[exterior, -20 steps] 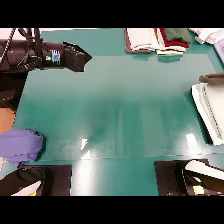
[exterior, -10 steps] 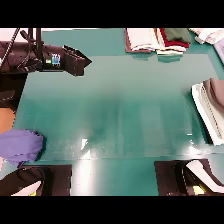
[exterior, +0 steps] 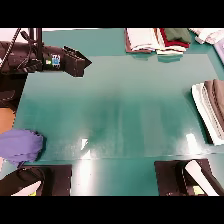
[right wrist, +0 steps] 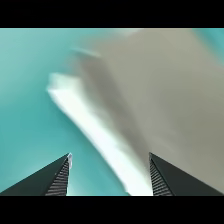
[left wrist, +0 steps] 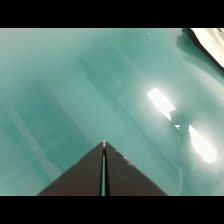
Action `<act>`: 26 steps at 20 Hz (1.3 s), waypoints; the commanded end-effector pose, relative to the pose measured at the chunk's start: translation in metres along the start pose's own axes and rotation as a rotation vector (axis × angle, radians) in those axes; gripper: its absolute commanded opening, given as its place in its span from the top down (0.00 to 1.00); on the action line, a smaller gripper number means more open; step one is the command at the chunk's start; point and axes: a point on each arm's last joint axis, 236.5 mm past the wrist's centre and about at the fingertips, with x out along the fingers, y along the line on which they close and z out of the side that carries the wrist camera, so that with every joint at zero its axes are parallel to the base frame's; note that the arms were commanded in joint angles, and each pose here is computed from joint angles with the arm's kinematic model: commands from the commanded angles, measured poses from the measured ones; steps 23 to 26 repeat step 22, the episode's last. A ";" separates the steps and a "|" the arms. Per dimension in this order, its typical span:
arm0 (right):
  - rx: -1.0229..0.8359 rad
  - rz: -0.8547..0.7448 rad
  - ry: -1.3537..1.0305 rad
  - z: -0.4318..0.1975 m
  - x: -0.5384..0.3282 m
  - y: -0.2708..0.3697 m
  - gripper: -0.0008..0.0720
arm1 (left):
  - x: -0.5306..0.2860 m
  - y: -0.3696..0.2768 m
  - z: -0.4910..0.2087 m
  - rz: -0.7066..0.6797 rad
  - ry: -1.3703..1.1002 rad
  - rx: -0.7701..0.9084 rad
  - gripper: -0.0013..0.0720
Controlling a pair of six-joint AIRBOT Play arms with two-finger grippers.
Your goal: Fold the shirts.
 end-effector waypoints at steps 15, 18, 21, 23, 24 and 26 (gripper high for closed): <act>-0.595 0.781 0.204 -0.135 -0.010 0.359 0.85 | 0.000 0.000 -0.001 -0.001 0.007 0.000 0.95; -0.591 0.778 0.203 -0.134 -0.009 0.359 0.96 | 0.000 0.000 -0.002 -0.001 0.007 0.000 0.95; -0.589 0.775 0.207 -0.134 -0.008 0.357 0.96 | 0.000 0.000 -0.001 -0.001 0.007 0.000 0.95; -0.590 0.775 0.209 -0.134 -0.008 0.357 0.96 | 0.000 0.000 -0.002 -0.001 0.007 -0.001 0.95; -0.590 0.775 0.209 -0.134 -0.008 0.357 0.96 | 0.000 0.000 -0.002 -0.001 0.007 -0.001 0.95; -0.590 0.775 0.209 -0.134 -0.008 0.357 0.96 | 0.000 0.000 -0.002 -0.001 0.007 -0.001 0.95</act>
